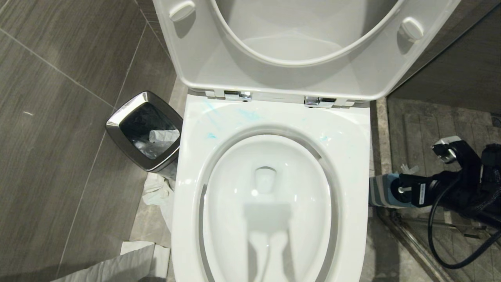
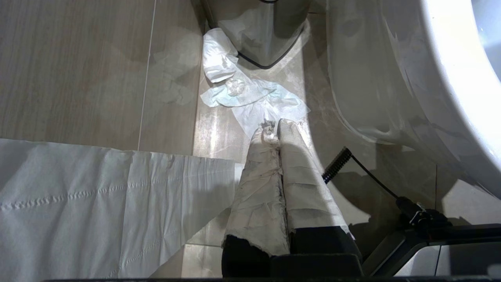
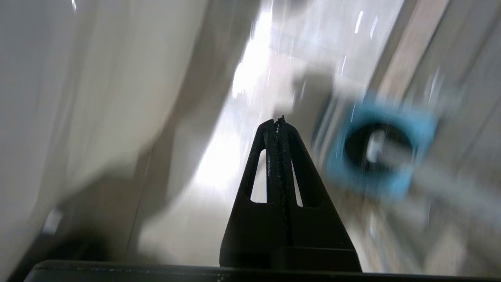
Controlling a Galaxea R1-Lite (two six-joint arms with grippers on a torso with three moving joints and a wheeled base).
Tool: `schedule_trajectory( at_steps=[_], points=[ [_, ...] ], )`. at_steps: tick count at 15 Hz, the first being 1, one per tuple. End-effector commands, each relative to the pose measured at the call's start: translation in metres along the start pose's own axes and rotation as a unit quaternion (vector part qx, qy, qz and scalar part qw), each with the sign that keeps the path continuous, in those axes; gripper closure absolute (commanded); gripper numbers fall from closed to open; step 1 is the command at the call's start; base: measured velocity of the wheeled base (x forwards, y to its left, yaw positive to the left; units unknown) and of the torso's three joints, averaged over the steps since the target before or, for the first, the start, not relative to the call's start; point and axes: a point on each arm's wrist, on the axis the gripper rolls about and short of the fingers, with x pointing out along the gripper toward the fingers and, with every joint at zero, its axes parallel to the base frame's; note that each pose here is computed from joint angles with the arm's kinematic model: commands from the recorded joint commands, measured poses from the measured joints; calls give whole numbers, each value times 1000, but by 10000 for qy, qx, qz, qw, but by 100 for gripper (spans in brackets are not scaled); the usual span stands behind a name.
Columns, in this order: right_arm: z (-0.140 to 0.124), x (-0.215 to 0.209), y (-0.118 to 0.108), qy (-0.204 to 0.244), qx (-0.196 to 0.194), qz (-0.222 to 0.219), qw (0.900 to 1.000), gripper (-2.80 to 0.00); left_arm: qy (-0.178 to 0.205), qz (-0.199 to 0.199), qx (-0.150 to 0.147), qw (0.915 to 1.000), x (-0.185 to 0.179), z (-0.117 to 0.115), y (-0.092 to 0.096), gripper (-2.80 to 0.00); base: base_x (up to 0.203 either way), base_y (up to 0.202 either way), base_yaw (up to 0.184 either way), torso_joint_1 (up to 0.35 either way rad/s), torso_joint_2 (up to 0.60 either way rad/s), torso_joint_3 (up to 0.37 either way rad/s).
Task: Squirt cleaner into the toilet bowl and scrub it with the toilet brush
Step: Pour in the cleaning agent
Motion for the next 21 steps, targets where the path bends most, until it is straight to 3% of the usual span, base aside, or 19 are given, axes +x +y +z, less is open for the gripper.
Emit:
schedule_trajectory(
  at_steps=[1, 4, 8, 10, 14, 15, 18, 21],
  points=[
    [-6, 17, 0, -368, -68, 3, 9993, 0, 17, 3, 4, 10000, 0, 0, 0, 0, 0, 0, 0, 0, 0, 0],
    [-15, 24, 3, -626, -158, -41, 9979, 0, 17, 3, 4, 10000, 0, 0, 0, 0, 0, 0, 0, 0, 0, 0],
    [-40, 27, 14, -421, -191, -179, 9988, 0, 17, 3, -3, 10000, 0, 0, 0, 0, 0, 0, 0, 0, 0, 0],
    [-43, 27, 17, -586, -166, -869, 9943, 0, 17, 3, 4, 10000, 0, 0, 0, 0, 0, 0, 0, 0, 0, 0],
    [-61, 53, 18, -740, -132, -1001, 9921, 0, 17, 3, 4, 10000, 0, 0, 0, 0, 0, 0, 0, 0, 0, 0],
    [-70, 61, 19, -613, -196, -995, 9930, -280, 17, 3, 4, 10000, 0, 0, 0, 0, 0, 0, 0, 0, 0, 0],
    [-89, 75, 22, -305, -300, -932, 9947, -280, 17, 3, 4, 10000, 0, 0, 0, 0, 0, 0, 0, 0, 0, 0],
    [-89, 96, 22, -411, -269, -931, 9944, -280, 17, 3, -4, 10000, 0, 0, 0, 0, 0, 0, 0, 0, 0, 0]
  ],
)
